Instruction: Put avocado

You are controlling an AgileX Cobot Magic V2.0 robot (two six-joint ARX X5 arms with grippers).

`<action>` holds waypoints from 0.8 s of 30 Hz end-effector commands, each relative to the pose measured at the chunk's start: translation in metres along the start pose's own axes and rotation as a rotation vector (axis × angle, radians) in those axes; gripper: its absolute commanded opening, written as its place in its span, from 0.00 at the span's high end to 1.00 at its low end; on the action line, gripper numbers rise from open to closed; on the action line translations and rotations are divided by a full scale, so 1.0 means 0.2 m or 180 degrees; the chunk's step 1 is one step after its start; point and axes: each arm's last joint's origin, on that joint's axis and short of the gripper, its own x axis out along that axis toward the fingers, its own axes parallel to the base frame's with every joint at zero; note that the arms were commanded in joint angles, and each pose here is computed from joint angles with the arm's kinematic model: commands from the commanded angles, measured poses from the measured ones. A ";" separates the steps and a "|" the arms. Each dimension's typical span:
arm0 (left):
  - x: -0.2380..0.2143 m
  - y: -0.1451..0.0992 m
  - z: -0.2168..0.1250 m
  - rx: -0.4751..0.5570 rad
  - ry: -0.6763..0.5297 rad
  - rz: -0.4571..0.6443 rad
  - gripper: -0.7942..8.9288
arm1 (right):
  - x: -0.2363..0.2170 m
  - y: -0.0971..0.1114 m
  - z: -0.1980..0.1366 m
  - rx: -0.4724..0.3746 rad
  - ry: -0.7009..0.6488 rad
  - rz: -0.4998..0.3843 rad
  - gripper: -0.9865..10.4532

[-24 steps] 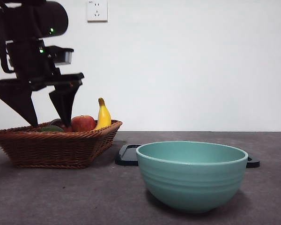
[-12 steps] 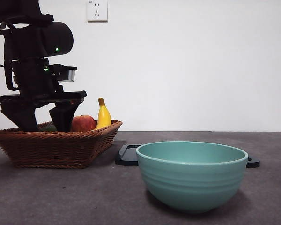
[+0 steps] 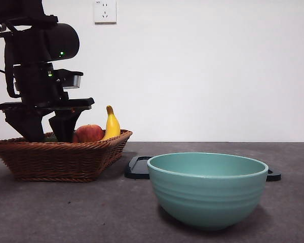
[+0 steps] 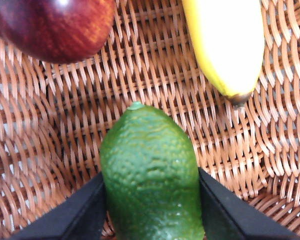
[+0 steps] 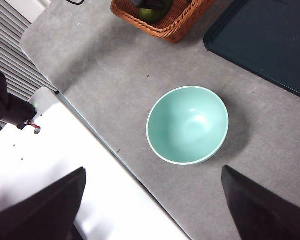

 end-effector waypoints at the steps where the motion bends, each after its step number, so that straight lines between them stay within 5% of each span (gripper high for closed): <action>1: -0.09 -0.02 0.03 0.0020 -0.0185 -0.0045 0.74 | -0.01 0.01 0.02 -0.0061 -0.0052 0.0016 0.53; 13: -0.65 -0.26 -0.08 0.0555 -0.0956 -0.0976 0.74 | -0.01 0.01 0.02 -0.0061 -0.0052 0.0015 0.53; 24: -0.69 -0.63 -0.24 0.1378 -0.0759 -0.1415 0.74 | -0.01 0.01 0.02 -0.0060 -0.0052 0.0013 0.53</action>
